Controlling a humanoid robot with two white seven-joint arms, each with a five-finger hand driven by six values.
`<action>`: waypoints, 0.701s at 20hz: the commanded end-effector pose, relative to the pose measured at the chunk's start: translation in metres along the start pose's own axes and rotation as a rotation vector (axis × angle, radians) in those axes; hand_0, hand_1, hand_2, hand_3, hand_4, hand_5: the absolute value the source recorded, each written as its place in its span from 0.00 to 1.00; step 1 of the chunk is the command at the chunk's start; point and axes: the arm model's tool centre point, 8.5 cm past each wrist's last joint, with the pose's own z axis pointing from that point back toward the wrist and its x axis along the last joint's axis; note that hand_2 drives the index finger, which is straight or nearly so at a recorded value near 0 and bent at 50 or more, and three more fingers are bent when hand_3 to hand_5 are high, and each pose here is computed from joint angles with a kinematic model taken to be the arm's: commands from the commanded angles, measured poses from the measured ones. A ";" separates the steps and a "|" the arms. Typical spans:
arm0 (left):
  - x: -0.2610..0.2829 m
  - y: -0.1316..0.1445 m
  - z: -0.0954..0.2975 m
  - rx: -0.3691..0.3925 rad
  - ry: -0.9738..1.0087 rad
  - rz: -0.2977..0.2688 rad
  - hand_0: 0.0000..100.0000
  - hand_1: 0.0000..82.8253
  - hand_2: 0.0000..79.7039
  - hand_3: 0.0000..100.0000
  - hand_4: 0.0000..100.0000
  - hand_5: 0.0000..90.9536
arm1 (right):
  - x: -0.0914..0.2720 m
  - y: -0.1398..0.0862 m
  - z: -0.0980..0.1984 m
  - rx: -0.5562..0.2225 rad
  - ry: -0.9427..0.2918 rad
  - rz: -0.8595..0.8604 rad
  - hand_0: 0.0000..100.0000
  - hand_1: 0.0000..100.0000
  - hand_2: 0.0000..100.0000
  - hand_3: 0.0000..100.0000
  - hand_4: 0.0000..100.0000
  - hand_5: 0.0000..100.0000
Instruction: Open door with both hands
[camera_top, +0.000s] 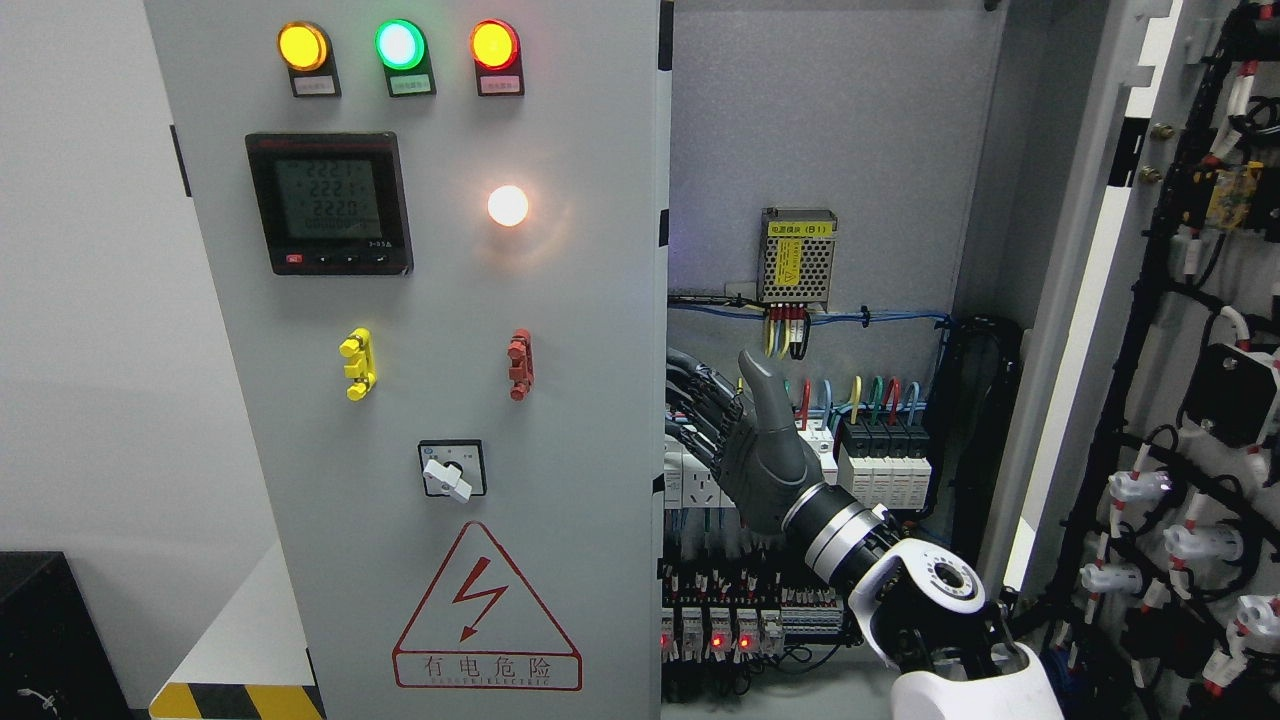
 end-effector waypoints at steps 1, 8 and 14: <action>0.009 -0.003 -0.001 -0.005 -0.014 -0.001 0.00 0.00 0.00 0.00 0.00 0.00 | 0.001 -0.003 0.000 0.005 -0.001 -0.003 0.00 0.00 0.00 0.00 0.00 0.00; 0.009 -0.003 -0.001 -0.005 -0.014 -0.001 0.00 0.00 0.00 0.00 0.00 0.00 | 0.001 0.001 0.000 0.058 0.003 -0.003 0.00 0.00 0.00 0.00 0.00 0.00; 0.009 -0.003 -0.001 -0.007 -0.014 -0.001 0.00 0.00 0.00 0.00 0.00 0.00 | 0.005 0.003 -0.003 0.072 -0.001 0.006 0.00 0.00 0.00 0.00 0.00 0.00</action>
